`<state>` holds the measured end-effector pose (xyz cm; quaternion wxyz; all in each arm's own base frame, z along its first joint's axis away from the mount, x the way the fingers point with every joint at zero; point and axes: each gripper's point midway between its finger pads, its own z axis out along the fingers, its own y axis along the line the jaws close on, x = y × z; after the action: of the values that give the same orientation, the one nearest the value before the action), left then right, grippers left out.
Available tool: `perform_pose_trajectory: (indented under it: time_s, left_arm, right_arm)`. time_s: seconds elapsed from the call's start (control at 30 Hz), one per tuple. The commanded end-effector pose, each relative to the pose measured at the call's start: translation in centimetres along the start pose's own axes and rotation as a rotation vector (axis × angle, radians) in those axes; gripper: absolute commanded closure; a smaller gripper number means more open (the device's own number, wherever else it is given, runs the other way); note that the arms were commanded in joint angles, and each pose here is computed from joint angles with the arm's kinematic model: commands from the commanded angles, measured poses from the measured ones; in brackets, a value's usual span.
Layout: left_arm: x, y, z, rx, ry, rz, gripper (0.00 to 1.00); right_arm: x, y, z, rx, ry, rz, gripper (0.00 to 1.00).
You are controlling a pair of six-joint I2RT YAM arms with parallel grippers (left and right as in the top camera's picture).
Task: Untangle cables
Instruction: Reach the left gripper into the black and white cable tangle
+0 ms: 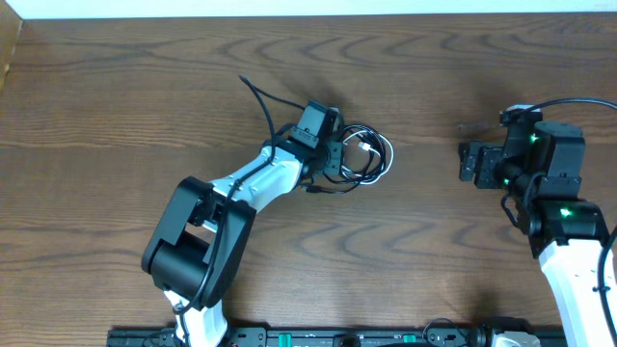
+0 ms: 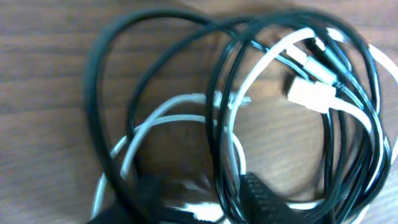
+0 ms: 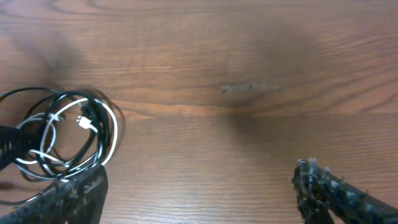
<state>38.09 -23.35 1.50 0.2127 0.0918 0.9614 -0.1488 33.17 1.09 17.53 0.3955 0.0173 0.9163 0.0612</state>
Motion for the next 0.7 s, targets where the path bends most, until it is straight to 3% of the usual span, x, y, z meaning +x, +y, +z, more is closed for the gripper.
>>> perform_pose_trajectory:
  time_s: [0.0, 0.17, 0.4, 0.53, 0.67]
  left_arm:
    - [0.2, -0.6, 0.0, 0.003, 0.015, -0.029, 0.73]
    - [0.1, -4.4, -1.4, 0.202, 0.038, -0.017, 0.88]
    - [-1.5, -10.0, -6.2, 0.504, 0.000, 0.037, 0.92]
    - [-2.2, -10.9, -8.2, 0.548, -0.029, 0.056, 0.92]
    - [-2.7, -11.3, -9.4, 0.565, -0.046, 0.035, 0.92]
  right_arm:
    - [-0.1, 1.5, 0.5, -0.085, 0.020, 0.001, 0.15]
    - [0.4, 2.7, 1.8, -0.161, 0.054, 0.043, 0.20]
    - [1.3, 5.8, 4.0, -0.261, 0.100, 0.001, 0.25]
    - [2.4, 7.9, 5.5, -0.302, 0.140, -0.040, 0.34]
    - [4.2, 10.0, 7.4, -0.336, 0.198, -0.078, 0.37]
